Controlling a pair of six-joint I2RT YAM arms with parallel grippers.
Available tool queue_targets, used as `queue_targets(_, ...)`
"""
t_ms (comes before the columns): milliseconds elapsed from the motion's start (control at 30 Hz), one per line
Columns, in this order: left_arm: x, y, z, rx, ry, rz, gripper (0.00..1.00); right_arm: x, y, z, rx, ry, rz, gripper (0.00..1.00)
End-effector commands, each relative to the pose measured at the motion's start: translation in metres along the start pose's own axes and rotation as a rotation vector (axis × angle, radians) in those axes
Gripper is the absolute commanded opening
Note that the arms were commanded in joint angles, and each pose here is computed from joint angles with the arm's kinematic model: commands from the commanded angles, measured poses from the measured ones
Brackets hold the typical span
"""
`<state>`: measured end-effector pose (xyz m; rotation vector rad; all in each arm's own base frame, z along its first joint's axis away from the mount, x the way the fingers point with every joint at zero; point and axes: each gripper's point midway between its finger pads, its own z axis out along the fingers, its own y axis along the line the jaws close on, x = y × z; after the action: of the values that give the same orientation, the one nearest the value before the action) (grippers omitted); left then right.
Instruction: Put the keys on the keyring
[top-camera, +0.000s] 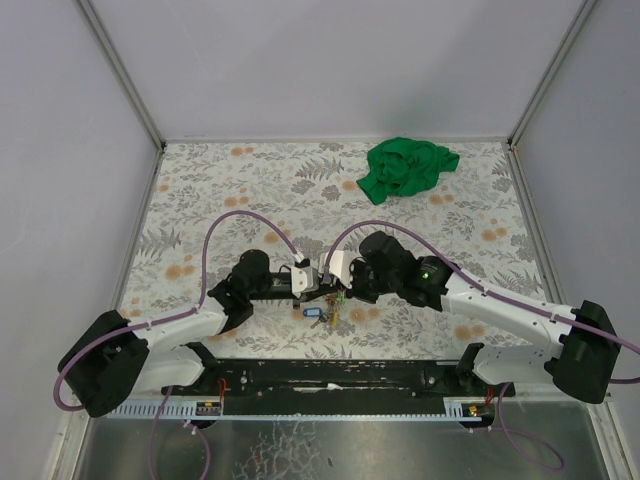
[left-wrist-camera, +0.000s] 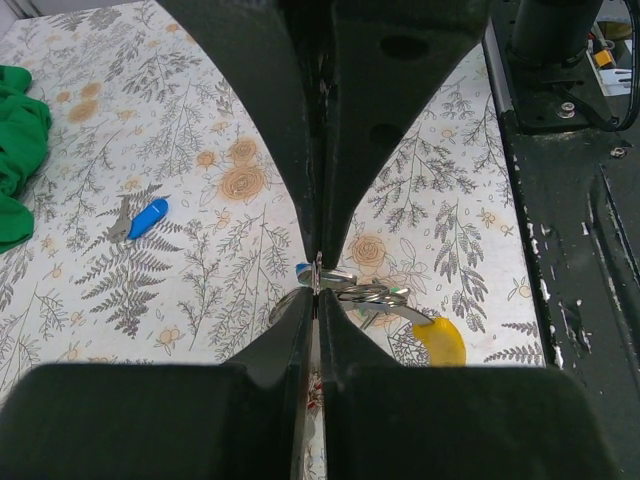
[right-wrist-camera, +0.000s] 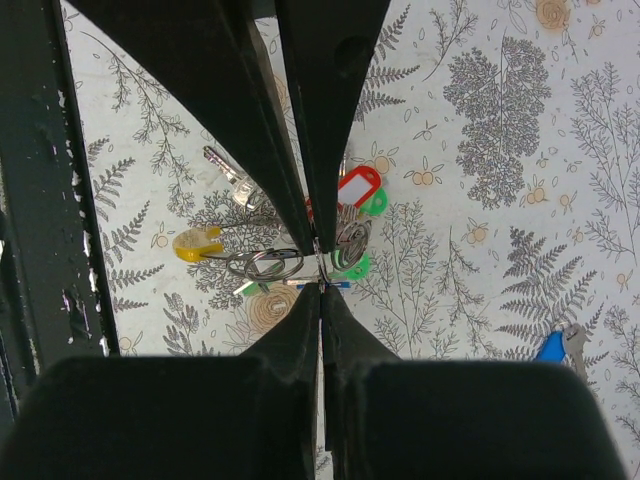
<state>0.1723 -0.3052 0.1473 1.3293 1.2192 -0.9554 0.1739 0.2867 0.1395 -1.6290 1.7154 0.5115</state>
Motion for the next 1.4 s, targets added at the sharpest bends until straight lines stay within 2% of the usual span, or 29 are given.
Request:
queue_targets(0, -0.027, -0.006, 0.012, 0.042, -0.062, 0.087, 0.0, -0.08, -0.019, -0.005, 0.046, -0.246, -0.064, 0.0)
queue_targets(400, -0.012, -0.002, 0.022, 0.007, 0.036, 0.09, 0.0, -0.084, -0.019, -0.003, 0.019, -0.224, -0.092, 0.0)
queue_targets(600, -0.016, -0.007, 0.026, 0.017, 0.033, 0.109, 0.0, -0.086, -0.021, 0.001, 0.018, -0.226, -0.106, 0.0)
queue_targets(1000, -0.017, 0.005, 0.019, -0.076, 0.013, 0.114, 0.0, -0.069, -0.011, -0.005, 0.013, -0.229, -0.172, 0.0)
queue_targets(1100, -0.019, 0.008, 0.016, -0.097, -0.005, 0.11, 0.0, -0.063, -0.011, -0.007, 0.028, -0.226, -0.188, 0.16)
queue_targets(1367, -0.016, 0.019, 0.008, -0.15, -0.023, 0.093, 0.0, -0.05, -0.011, -0.013, 0.051, -0.192, -0.204, 0.25)
